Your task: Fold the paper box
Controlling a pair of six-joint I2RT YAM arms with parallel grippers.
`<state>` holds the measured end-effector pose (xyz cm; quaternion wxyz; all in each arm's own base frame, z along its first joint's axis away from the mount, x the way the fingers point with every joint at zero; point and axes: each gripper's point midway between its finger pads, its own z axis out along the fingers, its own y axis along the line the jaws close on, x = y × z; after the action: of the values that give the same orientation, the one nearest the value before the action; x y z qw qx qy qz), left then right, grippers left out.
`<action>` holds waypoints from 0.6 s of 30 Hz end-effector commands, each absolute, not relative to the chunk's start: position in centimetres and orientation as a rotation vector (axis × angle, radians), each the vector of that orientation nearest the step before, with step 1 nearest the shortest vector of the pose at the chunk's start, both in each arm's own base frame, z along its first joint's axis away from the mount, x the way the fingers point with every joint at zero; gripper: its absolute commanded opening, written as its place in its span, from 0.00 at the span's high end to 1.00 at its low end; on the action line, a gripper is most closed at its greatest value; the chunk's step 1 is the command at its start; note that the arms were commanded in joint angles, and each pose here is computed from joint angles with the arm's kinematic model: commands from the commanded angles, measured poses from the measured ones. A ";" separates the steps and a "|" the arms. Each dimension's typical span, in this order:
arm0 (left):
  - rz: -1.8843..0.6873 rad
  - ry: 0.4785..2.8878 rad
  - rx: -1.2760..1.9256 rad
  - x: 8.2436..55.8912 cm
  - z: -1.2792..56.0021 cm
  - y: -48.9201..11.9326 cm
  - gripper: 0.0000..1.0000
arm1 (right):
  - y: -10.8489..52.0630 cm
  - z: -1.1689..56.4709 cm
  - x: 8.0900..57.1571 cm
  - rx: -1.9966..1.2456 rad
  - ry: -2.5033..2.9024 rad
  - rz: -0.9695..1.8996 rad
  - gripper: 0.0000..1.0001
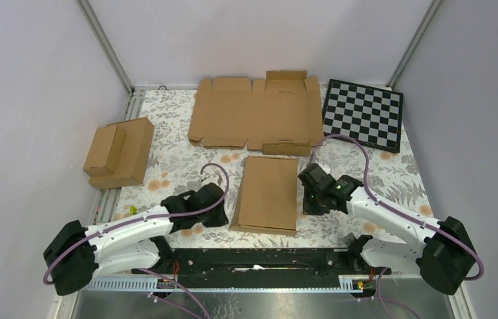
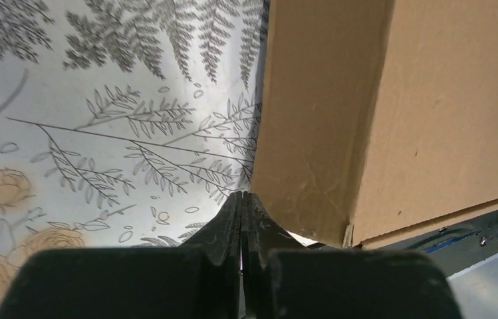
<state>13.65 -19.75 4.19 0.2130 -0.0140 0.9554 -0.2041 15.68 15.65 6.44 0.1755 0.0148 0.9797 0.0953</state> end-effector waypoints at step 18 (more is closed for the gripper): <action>-0.595 2.684 -0.073 12.3 3.0 -23.9 1.00 | 18.7 2.9 10.1 0.162 2.889 0.273 1.00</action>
<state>12.41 -19.66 1.86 0.2003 -0.0289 0.9674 -0.1519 10.01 14.36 2.04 0.1079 0.0521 0.9921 0.0376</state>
